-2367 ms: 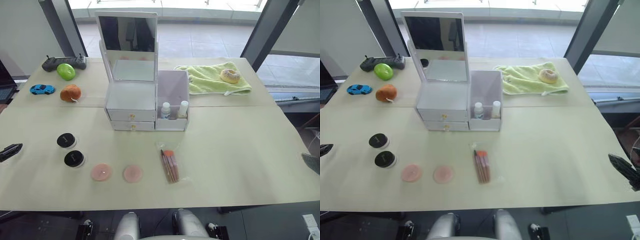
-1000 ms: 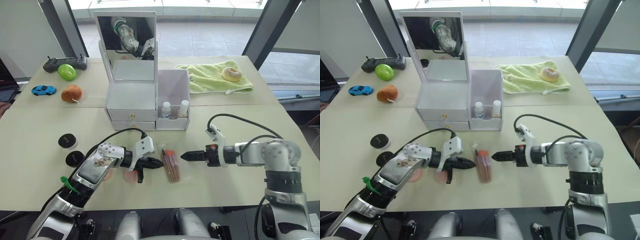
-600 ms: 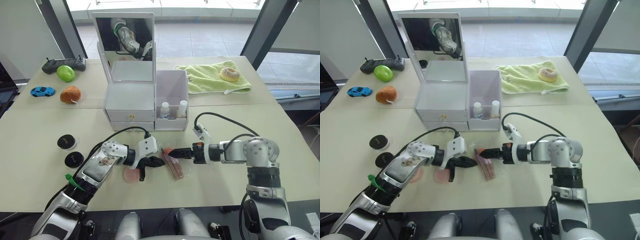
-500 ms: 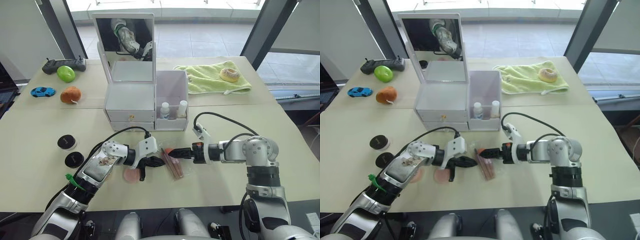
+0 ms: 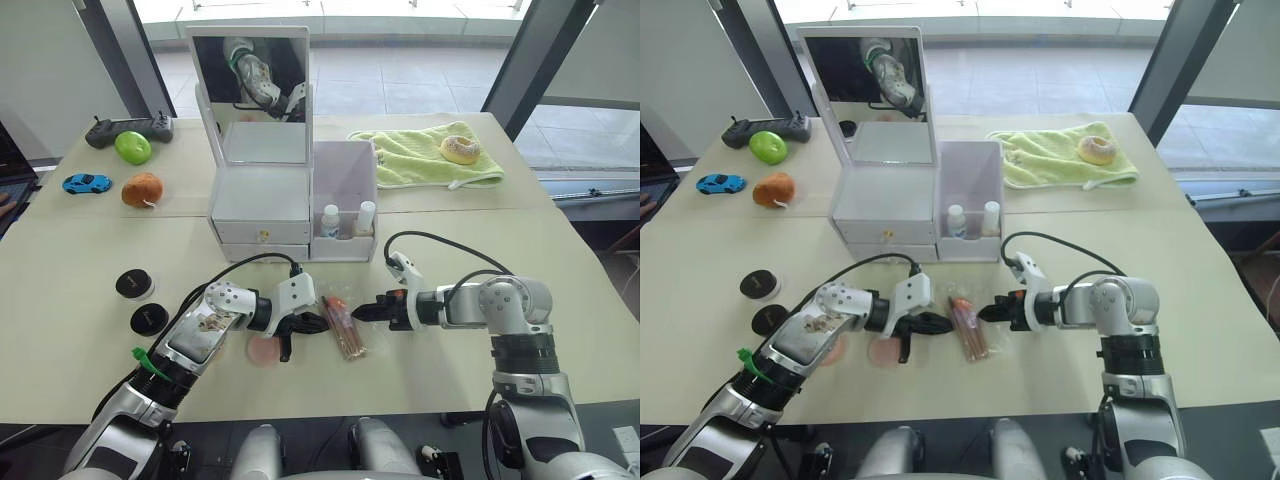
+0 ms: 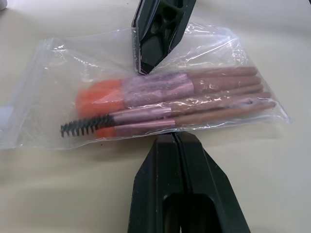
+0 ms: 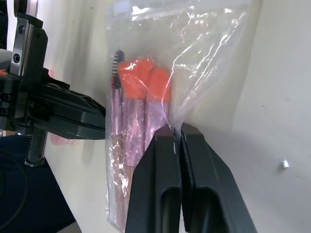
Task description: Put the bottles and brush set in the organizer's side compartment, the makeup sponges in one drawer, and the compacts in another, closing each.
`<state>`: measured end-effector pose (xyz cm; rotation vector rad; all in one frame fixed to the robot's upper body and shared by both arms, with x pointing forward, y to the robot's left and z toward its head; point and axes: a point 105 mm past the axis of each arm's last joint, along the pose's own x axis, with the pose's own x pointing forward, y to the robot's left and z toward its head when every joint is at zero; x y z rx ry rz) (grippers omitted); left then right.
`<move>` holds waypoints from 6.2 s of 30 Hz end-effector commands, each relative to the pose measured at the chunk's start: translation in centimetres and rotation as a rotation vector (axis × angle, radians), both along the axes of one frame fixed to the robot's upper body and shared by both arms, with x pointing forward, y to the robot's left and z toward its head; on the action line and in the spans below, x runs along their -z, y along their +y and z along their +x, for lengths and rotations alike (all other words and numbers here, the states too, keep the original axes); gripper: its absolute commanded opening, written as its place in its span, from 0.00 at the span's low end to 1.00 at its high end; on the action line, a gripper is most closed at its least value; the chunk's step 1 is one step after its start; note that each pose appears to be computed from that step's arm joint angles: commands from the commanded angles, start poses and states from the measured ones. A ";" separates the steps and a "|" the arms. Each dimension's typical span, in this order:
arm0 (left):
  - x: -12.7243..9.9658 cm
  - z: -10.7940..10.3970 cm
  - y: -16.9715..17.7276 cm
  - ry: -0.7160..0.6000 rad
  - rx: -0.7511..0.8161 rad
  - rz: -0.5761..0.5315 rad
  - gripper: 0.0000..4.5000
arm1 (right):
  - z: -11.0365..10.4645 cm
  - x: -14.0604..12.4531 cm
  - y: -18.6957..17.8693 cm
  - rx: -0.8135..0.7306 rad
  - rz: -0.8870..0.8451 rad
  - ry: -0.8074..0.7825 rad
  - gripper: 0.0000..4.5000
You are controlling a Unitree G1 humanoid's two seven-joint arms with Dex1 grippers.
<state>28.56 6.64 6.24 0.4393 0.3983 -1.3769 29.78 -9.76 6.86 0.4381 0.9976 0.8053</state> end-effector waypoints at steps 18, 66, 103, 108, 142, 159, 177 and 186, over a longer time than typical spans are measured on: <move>-6.0 -0.1 1.5 -0.003 -0.032 -0.213 0.00 | 0.7 -5.8 -1.5 0.073 0.115 -0.217 0.01; -17.4 0.0 5.2 -0.324 -0.487 -0.603 1.00 | 14.1 -21.5 3.2 0.359 0.055 -1.108 0.00; -17.0 1.0 5.8 -0.317 -0.463 -0.590 1.00 | 11.4 -25.0 0.4 0.345 0.023 -1.178 1.00; -15.2 1.0 9.1 -0.243 -0.479 -0.499 1.00 | 4.6 -22.4 -2.9 0.178 -0.020 -1.195 1.00; -9.5 -1.2 37.1 -0.260 -1.104 0.013 1.00 | -10.7 -12.2 -22.6 0.399 -0.488 -0.973 1.00; -7.4 0.2 16.8 -0.156 -0.769 -0.343 1.00 | -5.9 -12.9 -6.1 -0.036 -0.157 -1.079 1.00; -7.2 0.2 5.6 -0.424 -1.196 -0.528 1.00 | -4.6 -11.2 -3.3 -0.235 -0.162 -1.044 1.00; -6.9 2.4 5.6 -0.457 -1.279 -0.510 1.00 | -4.1 -11.4 -3.1 -0.246 -0.163 -1.042 1.00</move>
